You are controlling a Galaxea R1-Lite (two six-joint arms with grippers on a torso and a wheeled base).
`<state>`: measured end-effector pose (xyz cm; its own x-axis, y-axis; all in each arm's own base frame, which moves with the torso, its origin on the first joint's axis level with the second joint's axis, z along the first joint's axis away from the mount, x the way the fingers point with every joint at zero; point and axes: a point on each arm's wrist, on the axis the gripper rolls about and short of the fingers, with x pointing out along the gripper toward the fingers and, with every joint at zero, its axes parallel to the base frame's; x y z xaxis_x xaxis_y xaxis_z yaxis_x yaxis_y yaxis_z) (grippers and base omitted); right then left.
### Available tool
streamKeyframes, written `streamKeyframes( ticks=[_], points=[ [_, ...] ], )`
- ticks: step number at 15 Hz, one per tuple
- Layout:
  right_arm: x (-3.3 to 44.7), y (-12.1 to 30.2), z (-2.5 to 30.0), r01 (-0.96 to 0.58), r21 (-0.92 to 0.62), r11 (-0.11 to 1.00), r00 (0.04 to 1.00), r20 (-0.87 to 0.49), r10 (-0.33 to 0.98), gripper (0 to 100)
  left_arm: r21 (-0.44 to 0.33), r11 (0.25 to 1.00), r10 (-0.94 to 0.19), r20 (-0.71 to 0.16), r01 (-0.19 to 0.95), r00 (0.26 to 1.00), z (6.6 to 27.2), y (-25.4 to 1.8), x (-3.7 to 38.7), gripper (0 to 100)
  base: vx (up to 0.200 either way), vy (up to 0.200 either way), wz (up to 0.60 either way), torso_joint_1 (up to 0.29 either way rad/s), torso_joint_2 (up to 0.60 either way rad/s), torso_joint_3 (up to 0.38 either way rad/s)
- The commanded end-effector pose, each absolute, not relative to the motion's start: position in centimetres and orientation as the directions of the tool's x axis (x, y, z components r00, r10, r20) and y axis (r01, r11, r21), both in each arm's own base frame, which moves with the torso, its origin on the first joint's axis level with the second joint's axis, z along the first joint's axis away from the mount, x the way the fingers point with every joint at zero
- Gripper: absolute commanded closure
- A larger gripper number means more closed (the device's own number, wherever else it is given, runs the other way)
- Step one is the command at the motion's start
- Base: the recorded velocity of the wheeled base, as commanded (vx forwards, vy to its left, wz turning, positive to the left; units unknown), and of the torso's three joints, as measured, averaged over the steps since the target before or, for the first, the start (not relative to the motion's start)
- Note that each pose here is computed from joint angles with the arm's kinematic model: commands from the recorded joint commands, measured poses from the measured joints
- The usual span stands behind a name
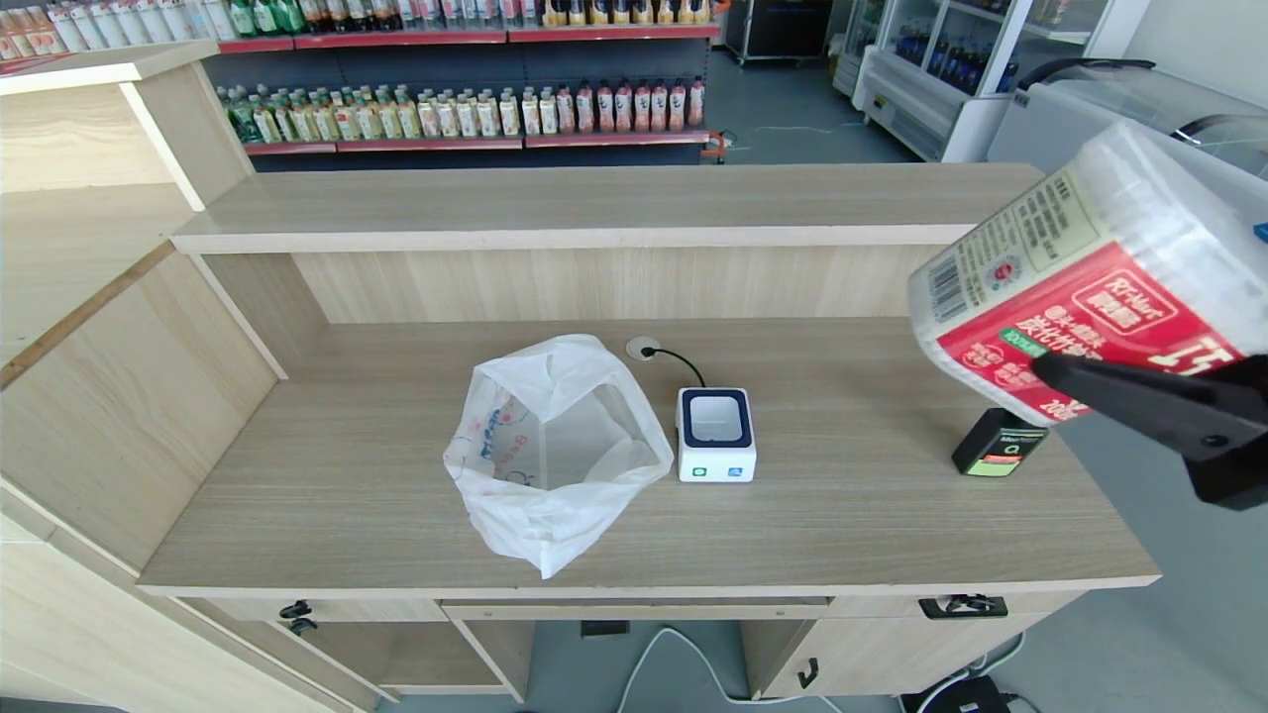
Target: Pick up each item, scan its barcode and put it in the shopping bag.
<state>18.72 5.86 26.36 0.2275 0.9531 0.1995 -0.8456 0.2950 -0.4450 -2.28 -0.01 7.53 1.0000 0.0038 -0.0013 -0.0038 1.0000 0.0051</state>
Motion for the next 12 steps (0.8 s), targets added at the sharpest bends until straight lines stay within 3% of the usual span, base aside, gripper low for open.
streamKeyframes(
  ticks=[1, 3, 7, 10, 12],
  points=[
    [21.3, 4.0, 24.6, -0.812, -0.327, 0.484, 0.448, 0.181, 0.875, 100, 0.006, 1.000, 0.005, -0.002, -0.005, 1.000, 7.5, 0.0, -2.3, 0, 0.000, 0.000, 0.00, 0.000, 0.00, 0.000],
    [25.4, 3.6, 23.5, -0.688, -0.207, 0.696, 0.673, 0.177, 0.718, 100, 0.006, 1.000, 0.003, -0.002, -0.003, 1.000, 7.5, 0.0, -2.3, 0, 0.000, 0.000, 0.00, 0.000, 0.00, 0.000],
    [29.8, 3.5, 23.1, -0.531, -0.026, 0.847, 0.838, 0.133, 0.529, 100, 0.006, 1.000, 0.005, -0.002, -0.005, 1.000, 7.5, 0.0, -2.3, 0, 0.000, 0.000, 0.00, 0.000, 0.00, 0.000],
    [28.5, 1.9, 22.8, -0.234, 0.196, 0.952, 0.962, -0.097, 0.256, 100, 0.006, 1.000, 0.005, -0.002, -0.005, 1.000, 7.5, 0.0, -2.3, 0, 0.000, 0.000, 0.00, 0.000, 0.00, 0.000],
    [25.9, 1.3, 22.7, -0.020, 0.287, 0.958, 0.948, -0.298, 0.110, 100, 0.005, 1.000, 0.005, -0.002, -0.005, 1.000, 7.5, 0.0, -2.3, 0, 0.000, 0.000, 0.00, 0.000, 0.00, 0.000]
  ],
)
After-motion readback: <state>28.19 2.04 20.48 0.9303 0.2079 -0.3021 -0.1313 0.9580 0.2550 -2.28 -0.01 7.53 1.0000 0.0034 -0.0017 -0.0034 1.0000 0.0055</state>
